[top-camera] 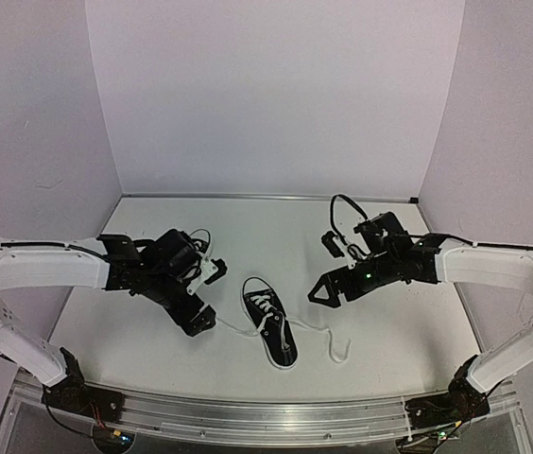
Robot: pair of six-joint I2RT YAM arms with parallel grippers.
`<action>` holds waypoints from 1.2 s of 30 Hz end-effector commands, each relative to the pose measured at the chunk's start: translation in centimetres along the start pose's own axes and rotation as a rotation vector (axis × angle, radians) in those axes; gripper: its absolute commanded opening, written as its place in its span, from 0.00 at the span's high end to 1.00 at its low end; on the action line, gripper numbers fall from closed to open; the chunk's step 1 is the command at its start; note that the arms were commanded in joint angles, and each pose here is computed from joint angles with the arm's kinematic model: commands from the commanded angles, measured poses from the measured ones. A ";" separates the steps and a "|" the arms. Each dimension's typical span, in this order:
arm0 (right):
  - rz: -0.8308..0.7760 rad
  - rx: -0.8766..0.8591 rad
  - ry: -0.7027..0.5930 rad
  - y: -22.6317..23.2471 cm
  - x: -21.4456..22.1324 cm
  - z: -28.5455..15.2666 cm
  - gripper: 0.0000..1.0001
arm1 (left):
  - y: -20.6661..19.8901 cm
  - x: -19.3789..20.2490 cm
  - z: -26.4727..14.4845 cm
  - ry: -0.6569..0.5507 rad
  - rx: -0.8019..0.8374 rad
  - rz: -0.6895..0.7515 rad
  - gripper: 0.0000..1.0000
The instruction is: Tie the shoes
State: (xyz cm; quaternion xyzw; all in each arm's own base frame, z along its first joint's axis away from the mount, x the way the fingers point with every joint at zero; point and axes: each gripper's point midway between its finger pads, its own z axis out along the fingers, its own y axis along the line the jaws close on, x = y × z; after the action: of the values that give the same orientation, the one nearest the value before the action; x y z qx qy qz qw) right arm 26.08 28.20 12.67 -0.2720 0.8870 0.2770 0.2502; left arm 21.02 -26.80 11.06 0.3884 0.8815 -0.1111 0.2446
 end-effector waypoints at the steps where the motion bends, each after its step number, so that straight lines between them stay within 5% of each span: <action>1: 0.056 0.017 0.078 -0.8 2.2 1.0 0.02 | 0.9 -0.8 1.0 0.092 -0.066 0.141 0.05; 6: 0.137 -0.006 0.117 -0.6 3.9 1.2 0.02 | 2.0 0.6 2.9 0.251 -0.099 0.244 0.11; 24: 0.255 0.039 0.145 -1.4 8.4 0.5 0.07 | 5.2 3.0 7.0 0.355 0.029 0.259 0.29; 33: 0.207 0.108 0.257 0.2 11.8 2.9 0.11 | 7.2 5.1 9.2 0.462 -0.063 0.277 0.53; 36: 0.198 0.118 0.267 0.8 12.1 3.2 0.13 | 6.6 4.9 8.9 0.451 -0.032 0.261 0.69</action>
State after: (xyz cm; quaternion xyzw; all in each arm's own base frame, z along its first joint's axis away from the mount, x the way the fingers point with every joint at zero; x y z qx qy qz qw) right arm 17.65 26.33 3.87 -0.2094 0.9436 0.2323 0.1090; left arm 25.67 -22.51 0.92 0.5109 0.8572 0.0229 0.0601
